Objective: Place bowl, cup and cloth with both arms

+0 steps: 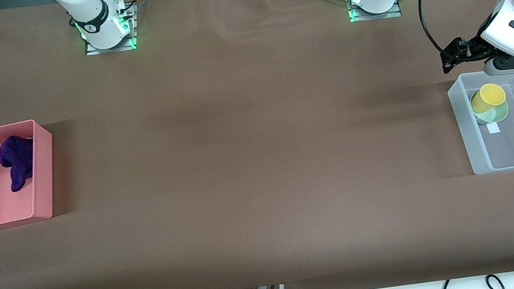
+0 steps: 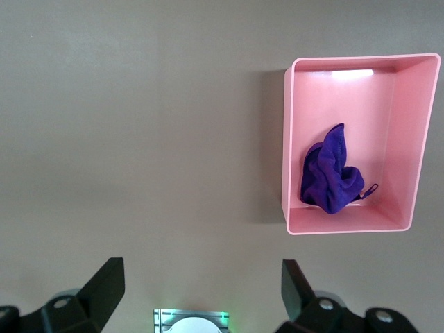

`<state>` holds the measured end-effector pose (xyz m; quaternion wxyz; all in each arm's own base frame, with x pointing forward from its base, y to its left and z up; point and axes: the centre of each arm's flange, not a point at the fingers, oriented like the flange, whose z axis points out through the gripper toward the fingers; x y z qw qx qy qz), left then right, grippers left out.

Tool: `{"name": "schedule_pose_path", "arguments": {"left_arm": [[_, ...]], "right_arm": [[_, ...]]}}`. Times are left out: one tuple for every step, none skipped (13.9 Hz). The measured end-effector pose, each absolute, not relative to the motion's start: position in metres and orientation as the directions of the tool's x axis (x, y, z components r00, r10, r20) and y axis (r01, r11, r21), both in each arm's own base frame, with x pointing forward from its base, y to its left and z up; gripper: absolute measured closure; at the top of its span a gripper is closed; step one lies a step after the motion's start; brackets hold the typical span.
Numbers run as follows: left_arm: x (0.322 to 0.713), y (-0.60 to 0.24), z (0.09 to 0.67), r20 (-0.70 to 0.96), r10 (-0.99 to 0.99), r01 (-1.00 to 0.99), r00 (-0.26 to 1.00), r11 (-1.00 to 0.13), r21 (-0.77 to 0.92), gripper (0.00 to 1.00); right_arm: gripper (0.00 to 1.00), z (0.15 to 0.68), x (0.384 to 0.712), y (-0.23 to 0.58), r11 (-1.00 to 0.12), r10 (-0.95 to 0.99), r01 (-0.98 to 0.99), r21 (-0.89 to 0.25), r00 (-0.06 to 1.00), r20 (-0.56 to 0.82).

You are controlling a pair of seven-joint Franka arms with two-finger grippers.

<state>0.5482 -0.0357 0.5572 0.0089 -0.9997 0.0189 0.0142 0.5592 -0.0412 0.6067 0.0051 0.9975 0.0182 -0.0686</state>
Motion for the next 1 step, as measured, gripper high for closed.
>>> {"name": "schedule_pose_path", "arguments": {"left_arm": [[0.5482,-0.0357,0.5571,-0.029,-0.038,-0.038,0.999,-0.999,-0.017,0.00]], "right_arm": [[0.00,0.6067,0.5592,-0.0412,-0.999,0.036,0.037,0.008,0.990,-0.137]]}}
